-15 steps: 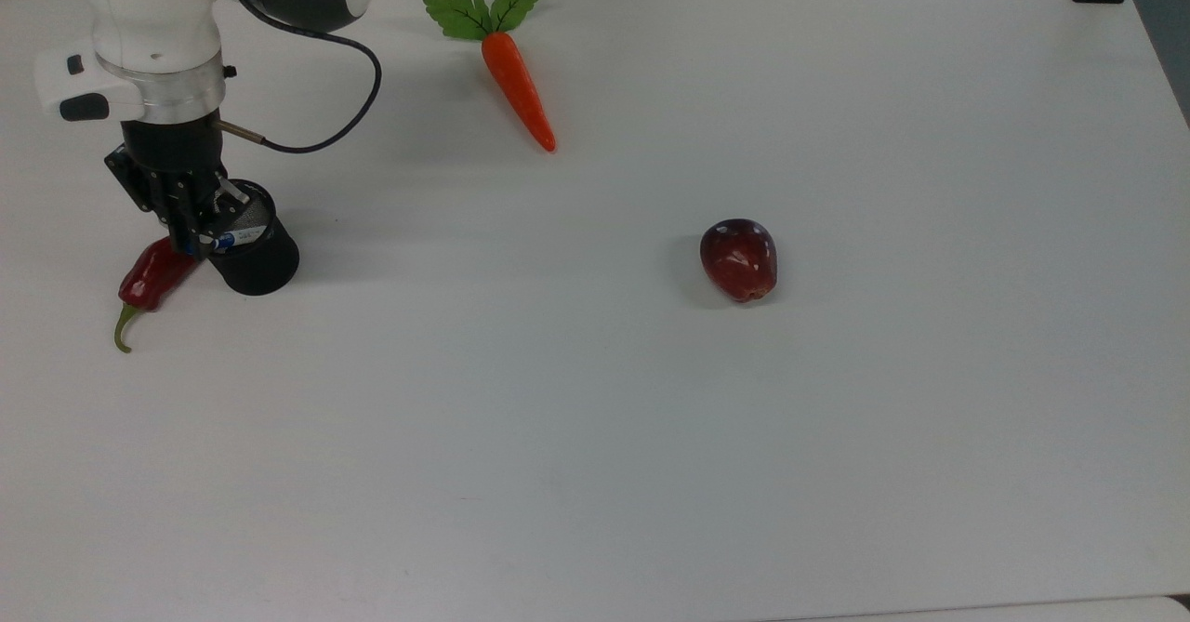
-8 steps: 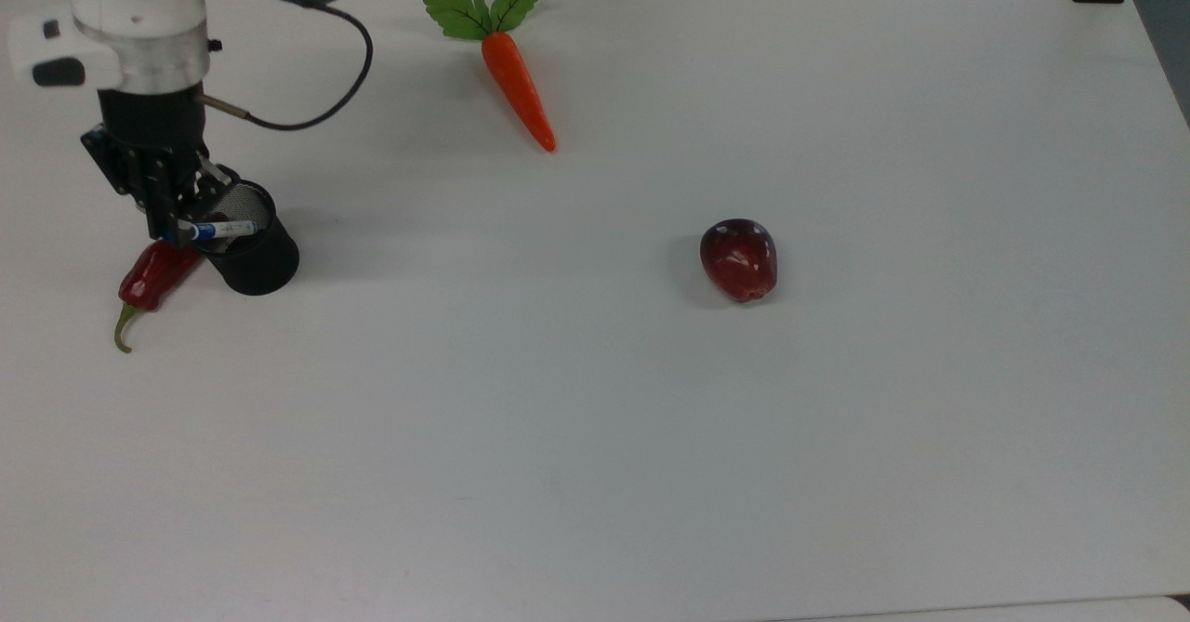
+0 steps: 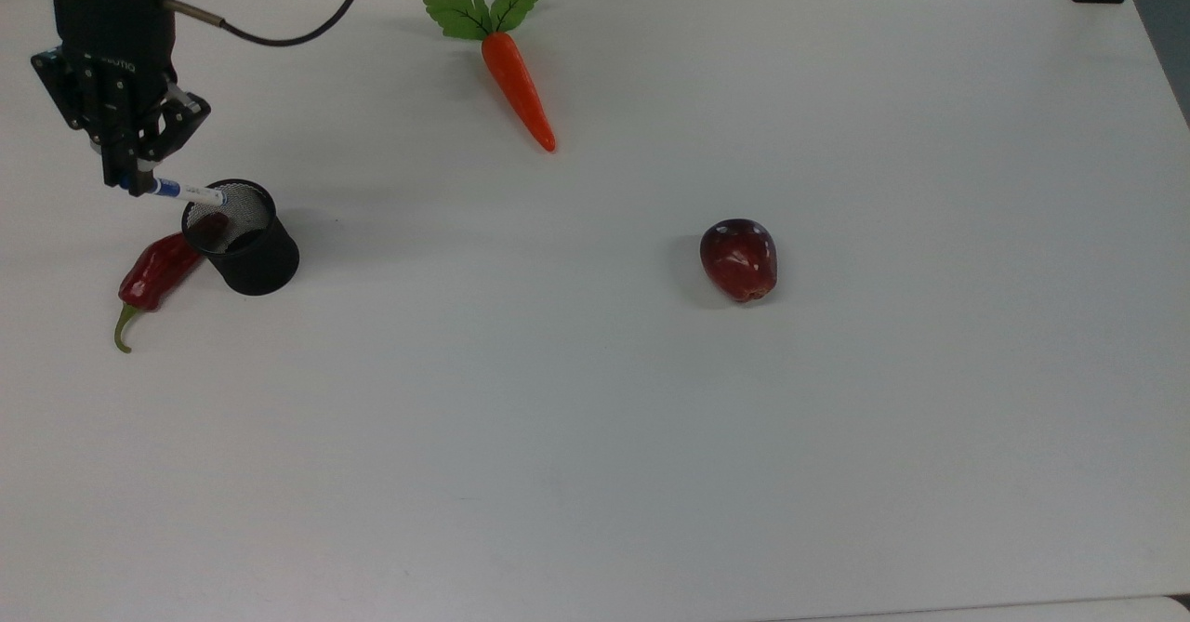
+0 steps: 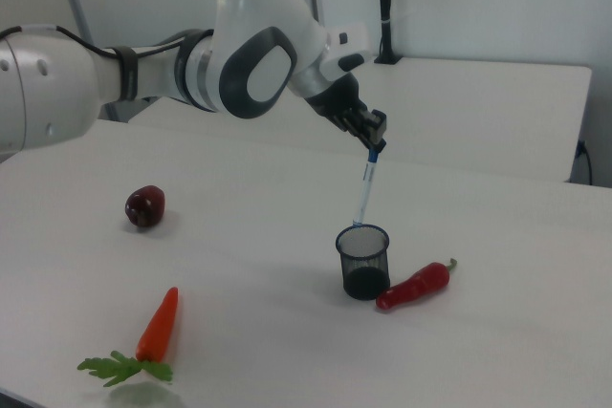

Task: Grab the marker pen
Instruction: 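Lift the marker straight up out of the pen cup, then carry the marker away from the cup toward the apple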

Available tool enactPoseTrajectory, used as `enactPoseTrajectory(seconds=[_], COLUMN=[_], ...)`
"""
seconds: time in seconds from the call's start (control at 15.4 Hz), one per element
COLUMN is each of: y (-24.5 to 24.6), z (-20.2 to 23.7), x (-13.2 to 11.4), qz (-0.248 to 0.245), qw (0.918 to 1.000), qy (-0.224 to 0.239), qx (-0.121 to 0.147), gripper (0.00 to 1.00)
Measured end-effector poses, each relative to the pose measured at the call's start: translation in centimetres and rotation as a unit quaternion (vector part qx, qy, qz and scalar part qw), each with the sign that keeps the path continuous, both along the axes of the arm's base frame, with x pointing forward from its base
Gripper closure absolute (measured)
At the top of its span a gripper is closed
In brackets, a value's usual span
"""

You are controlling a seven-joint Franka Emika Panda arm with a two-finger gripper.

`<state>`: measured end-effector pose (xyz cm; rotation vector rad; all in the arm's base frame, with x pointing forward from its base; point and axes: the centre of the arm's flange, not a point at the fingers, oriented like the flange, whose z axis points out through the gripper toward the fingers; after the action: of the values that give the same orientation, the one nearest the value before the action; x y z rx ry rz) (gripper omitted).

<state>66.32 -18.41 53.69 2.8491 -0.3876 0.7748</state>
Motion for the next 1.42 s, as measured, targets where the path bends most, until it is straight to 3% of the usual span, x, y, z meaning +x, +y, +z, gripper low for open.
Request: enactPoseTrajectory(seconds=[0.32, 0.52, 0.78, 1.1, 1.42], y=[6.4, 13.3, 20.4, 24.6, 26.9], z=[-0.6, -2.3, -5.2, -7.8, -10.9], x=[1.1, 1.7, 1.6, 0.6, 0.4], qz=[0.015, 0.036, 0.074, 0.099, 0.116], qw=[0.9994, 0.9970, 0.9906, 0.9796, 0.9719], qy=[0.020, 0.055, 0.106, 0.168, 0.200], qx=[0.024, 0.041, 0.044, 0.046, 0.048], gripper=[0.81, 0.81, 0.81, 0.81, 0.81])
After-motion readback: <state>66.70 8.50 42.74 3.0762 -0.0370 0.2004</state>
